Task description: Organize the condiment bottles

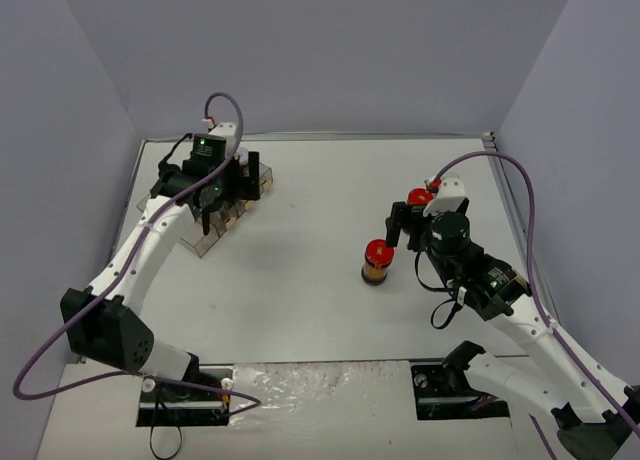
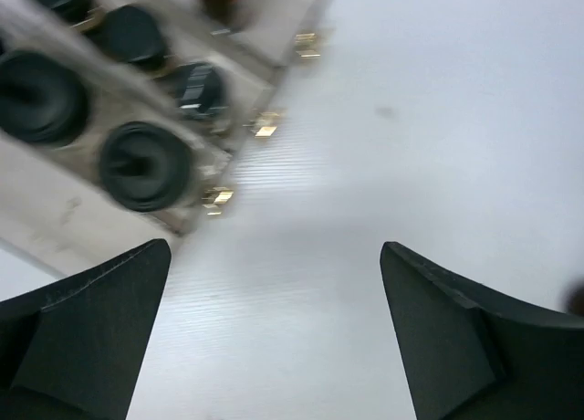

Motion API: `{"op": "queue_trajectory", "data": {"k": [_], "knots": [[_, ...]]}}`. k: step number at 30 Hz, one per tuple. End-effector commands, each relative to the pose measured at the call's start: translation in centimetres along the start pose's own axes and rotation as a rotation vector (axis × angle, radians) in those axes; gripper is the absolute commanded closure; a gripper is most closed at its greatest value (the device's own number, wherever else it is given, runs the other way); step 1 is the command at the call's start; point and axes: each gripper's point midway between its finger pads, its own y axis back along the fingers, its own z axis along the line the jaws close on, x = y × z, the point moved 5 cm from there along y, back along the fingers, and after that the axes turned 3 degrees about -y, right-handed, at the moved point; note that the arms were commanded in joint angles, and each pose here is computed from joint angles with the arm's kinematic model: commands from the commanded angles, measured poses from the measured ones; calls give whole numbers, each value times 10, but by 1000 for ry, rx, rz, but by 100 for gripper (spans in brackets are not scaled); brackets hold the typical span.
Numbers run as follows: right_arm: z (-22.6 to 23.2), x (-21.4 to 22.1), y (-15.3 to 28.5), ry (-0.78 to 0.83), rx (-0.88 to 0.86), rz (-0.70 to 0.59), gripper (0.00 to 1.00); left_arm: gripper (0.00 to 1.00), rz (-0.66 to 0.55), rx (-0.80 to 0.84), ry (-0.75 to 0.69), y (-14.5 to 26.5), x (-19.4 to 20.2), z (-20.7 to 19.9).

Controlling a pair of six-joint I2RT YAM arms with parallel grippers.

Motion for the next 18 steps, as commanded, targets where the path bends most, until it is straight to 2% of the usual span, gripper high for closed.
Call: {"op": "queue_trajectory", "data": {"k": [1,5,9,14,18], "knots": [[3,-39,12,-43,-20,-123,0,3,-119,291,-197,21,5,-87],[4,-53,23,-65,-46,-166,0,3,-143,480,-288,23,23,-161],[-2,-77,45,-116,-43,-256,0,3,-147,571,-323,21,32,-211],[-19,-100,78,-163,-19,-374,0,3,-164,646,-367,21,40,-260],[-23,-104,86,-154,-15,-392,0,3,-141,681,-373,15,47,-285]]}}
